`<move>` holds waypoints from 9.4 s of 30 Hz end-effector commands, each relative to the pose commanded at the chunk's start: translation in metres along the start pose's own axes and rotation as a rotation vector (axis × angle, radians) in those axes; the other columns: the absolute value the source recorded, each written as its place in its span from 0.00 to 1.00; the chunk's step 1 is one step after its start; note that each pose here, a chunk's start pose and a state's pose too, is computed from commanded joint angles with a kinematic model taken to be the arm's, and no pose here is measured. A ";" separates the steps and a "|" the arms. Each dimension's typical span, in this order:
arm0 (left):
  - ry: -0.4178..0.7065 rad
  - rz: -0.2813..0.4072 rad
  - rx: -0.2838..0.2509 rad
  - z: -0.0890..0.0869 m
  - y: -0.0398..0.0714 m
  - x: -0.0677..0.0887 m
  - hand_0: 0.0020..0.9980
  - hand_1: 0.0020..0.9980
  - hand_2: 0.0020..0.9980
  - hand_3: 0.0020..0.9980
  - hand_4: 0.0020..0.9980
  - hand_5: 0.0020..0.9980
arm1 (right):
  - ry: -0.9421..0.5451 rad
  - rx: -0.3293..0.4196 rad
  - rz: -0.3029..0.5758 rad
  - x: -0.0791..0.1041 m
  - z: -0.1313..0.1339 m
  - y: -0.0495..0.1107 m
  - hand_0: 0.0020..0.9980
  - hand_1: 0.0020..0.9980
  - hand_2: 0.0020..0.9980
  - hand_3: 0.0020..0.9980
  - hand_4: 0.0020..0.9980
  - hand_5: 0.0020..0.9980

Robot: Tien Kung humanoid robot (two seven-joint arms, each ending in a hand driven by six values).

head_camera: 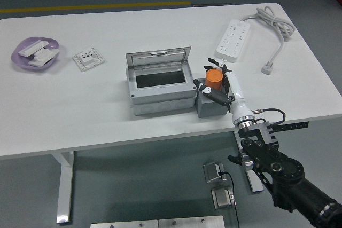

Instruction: Pick up the cylinder from the cube,place it in the box,flap close box

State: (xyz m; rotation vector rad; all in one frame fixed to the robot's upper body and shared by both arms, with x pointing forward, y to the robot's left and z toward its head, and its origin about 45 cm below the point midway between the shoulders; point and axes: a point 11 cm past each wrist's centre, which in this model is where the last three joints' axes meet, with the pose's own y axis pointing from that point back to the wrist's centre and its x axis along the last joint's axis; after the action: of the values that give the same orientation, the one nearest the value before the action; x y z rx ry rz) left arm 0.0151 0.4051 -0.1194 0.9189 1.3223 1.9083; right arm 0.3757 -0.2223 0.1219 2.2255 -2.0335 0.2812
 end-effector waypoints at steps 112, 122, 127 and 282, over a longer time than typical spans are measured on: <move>-0.022 0.013 -0.074 0.036 0.000 0.009 0.64 0.68 0.69 0.78 0.69 0.84 | 0.842 0.155 -0.361 -0.089 -0.091 -0.090 0.15 0.27 0.40 0.28 0.00 0.00; -0.022 0.016 -0.078 0.039 0.000 0.009 0.64 0.68 0.68 0.78 0.68 0.85 | 0.839 0.158 -0.383 -0.090 -0.092 -0.090 0.20 0.31 0.45 0.32 0.00 0.00; -0.023 0.014 -0.079 0.039 0.000 0.008 0.64 0.68 0.68 0.78 0.68 0.85 | 0.848 0.157 -0.391 -0.091 -0.091 -0.090 0.36 0.47 0.57 0.60 0.00 0.00; 0.011 0.075 0.081 -0.010 0.003 0.041 0.64 0.68 0.68 0.78 0.68 0.76 | 0.230 0.096 0.283 0.138 -0.076 0.047 0.75 0.72 0.77 0.86 0.83 0.42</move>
State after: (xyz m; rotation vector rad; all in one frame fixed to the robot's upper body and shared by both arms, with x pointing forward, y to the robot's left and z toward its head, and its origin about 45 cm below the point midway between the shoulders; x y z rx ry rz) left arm -0.0163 0.4327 -0.1118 1.0125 1.3985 1.9306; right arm 0.3355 -0.3450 0.2232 1.8455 -2.2400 0.6413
